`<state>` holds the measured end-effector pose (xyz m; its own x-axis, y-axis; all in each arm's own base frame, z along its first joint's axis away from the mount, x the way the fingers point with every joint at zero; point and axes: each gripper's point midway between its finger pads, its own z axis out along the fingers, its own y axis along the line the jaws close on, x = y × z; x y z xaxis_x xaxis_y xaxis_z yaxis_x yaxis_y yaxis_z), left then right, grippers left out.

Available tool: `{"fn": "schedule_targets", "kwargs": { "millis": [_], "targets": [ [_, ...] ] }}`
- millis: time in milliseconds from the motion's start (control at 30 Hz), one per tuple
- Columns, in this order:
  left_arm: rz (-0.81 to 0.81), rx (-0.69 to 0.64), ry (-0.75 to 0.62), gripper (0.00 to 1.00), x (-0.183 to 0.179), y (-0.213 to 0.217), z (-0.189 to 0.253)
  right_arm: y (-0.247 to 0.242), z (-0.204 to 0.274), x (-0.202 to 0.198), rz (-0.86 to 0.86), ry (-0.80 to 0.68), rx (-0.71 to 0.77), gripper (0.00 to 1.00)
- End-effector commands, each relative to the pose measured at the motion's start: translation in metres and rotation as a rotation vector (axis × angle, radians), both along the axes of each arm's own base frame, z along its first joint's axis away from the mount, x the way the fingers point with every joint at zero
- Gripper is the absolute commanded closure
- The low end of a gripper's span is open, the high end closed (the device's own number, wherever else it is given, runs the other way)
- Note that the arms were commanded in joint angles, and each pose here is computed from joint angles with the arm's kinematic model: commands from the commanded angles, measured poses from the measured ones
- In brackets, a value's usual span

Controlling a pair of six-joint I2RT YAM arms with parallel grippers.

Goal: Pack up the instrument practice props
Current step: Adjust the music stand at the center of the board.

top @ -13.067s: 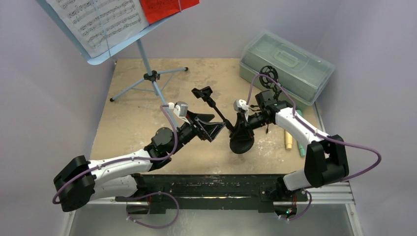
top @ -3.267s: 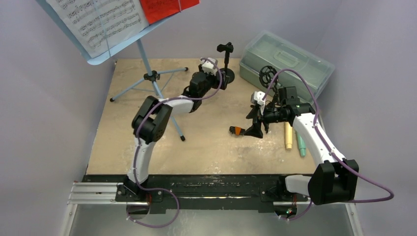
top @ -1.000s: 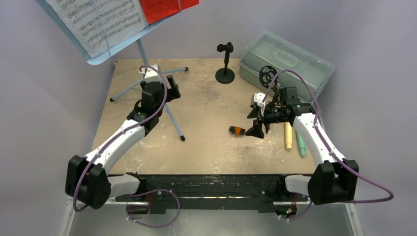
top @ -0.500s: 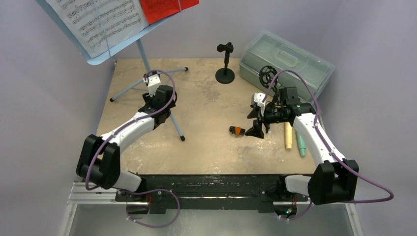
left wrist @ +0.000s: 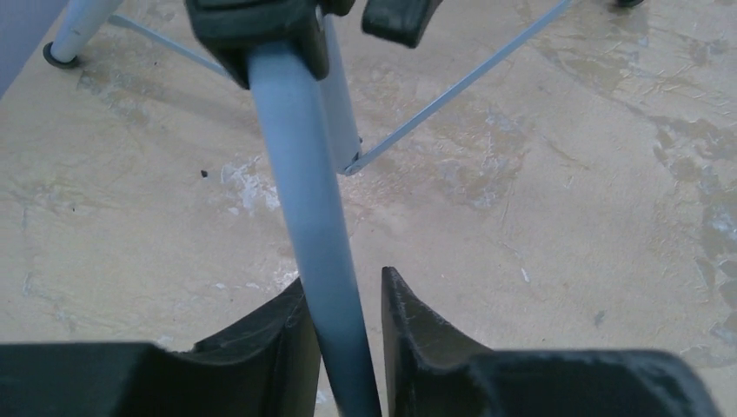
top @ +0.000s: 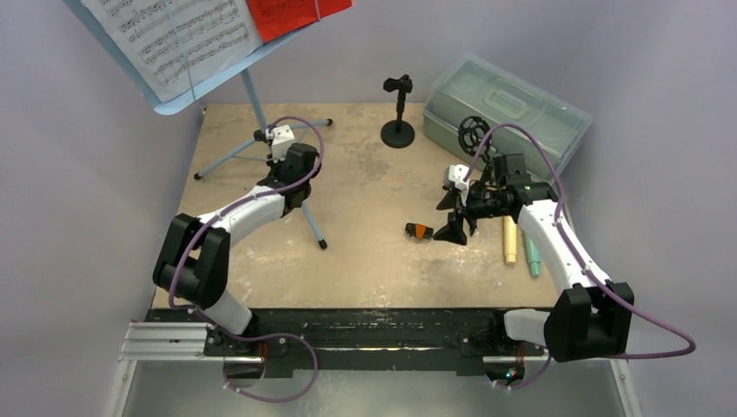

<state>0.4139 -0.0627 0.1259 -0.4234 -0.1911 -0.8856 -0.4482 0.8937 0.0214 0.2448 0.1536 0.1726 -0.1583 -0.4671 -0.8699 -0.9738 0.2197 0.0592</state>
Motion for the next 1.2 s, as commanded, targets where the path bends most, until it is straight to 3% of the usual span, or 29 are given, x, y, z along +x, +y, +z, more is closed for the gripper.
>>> {"fn": "schedule_targets", "kwargs": {
  "millis": [0, 67, 100, 467, 667, 900, 1167],
  "targets": [
    [-0.054, 0.02, -0.056, 0.83, 0.019, -0.006, 0.026, 0.002, 0.005, -0.004, 0.02, -0.011, 0.023, 0.16],
    [-0.084, 0.005, -0.048, 0.98, 0.018, -0.011, 0.023, 0.002, 0.005, -0.004, 0.019, -0.011, 0.021, 0.16],
    [-0.1, -0.006, -0.043, 1.0, 0.017, -0.014, 0.021, 0.002, 0.005, -0.004, 0.019, -0.01, 0.02, 0.16],
    [-0.374, -0.15, -0.087, 1.0, -0.016, -0.076, 0.031, 0.002, 0.003, -0.003, 0.021, -0.01, 0.017, 0.16],
    [-0.507, -0.185, -0.047, 1.0, -0.041, -0.112, 0.028, 0.002, 0.003, -0.004, 0.019, -0.008, 0.017, 0.16],
    [-0.536, -0.187, 0.027, 1.0, -0.069, -0.11, 0.014, 0.002, 0.003, -0.004, 0.019, -0.009, 0.017, 0.16],
    [-0.797, -0.28, 0.037, 1.0, -0.08, -0.158, 0.009, 0.002, 0.003, -0.004, 0.02, -0.012, 0.016, 0.16]
  ]
}}
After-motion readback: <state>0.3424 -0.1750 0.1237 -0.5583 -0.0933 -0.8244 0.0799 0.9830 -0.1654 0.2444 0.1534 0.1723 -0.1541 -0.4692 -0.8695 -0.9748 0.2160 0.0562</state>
